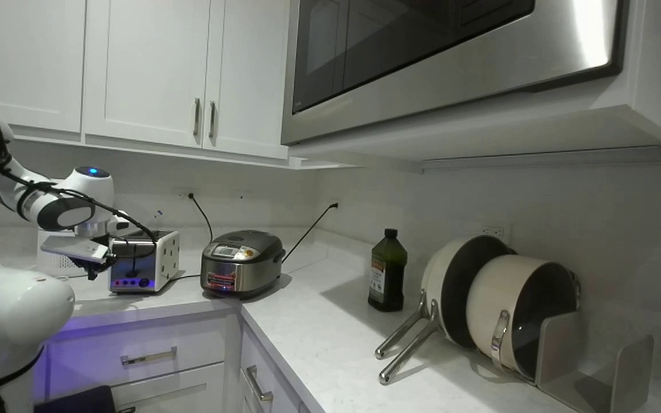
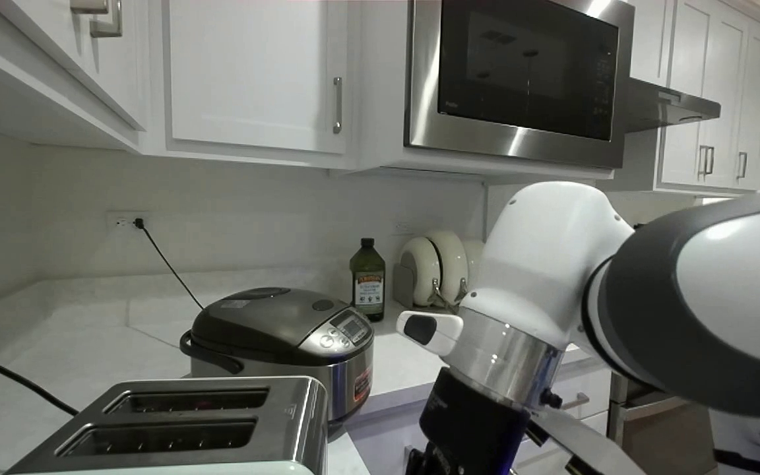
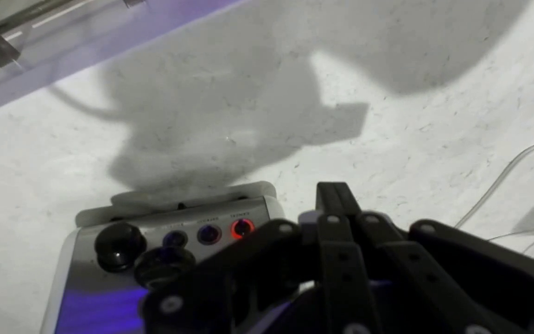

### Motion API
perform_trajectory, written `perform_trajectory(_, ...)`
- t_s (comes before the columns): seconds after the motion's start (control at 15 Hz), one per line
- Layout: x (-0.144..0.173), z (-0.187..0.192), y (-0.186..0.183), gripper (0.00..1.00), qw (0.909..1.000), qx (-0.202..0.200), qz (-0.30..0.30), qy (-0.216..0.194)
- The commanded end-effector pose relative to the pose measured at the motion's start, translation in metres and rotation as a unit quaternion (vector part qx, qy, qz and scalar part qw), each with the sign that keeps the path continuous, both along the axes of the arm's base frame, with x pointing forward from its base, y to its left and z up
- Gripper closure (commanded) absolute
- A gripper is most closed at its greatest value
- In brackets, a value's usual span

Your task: Turn on the toaster and turn it off

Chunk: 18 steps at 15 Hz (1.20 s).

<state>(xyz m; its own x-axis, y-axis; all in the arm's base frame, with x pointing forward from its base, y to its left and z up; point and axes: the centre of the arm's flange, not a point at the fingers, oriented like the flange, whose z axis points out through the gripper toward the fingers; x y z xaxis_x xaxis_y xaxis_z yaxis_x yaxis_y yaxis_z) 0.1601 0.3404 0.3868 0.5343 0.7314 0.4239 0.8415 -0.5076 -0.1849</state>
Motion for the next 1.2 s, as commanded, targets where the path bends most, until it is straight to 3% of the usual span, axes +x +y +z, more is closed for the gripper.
perform_trajectory(0.0,-0.001,-0.042,-0.002,1.0,0.999,0.017,-0.025,-0.033)
perform_trajectory(0.33,0.007,-0.061,0.007,1.0,0.9952,0.028,-0.053,-0.078)
perform_trajectory(1.13,0.02,-0.074,0.011,1.0,0.9903,0.035,-0.065,-0.117)
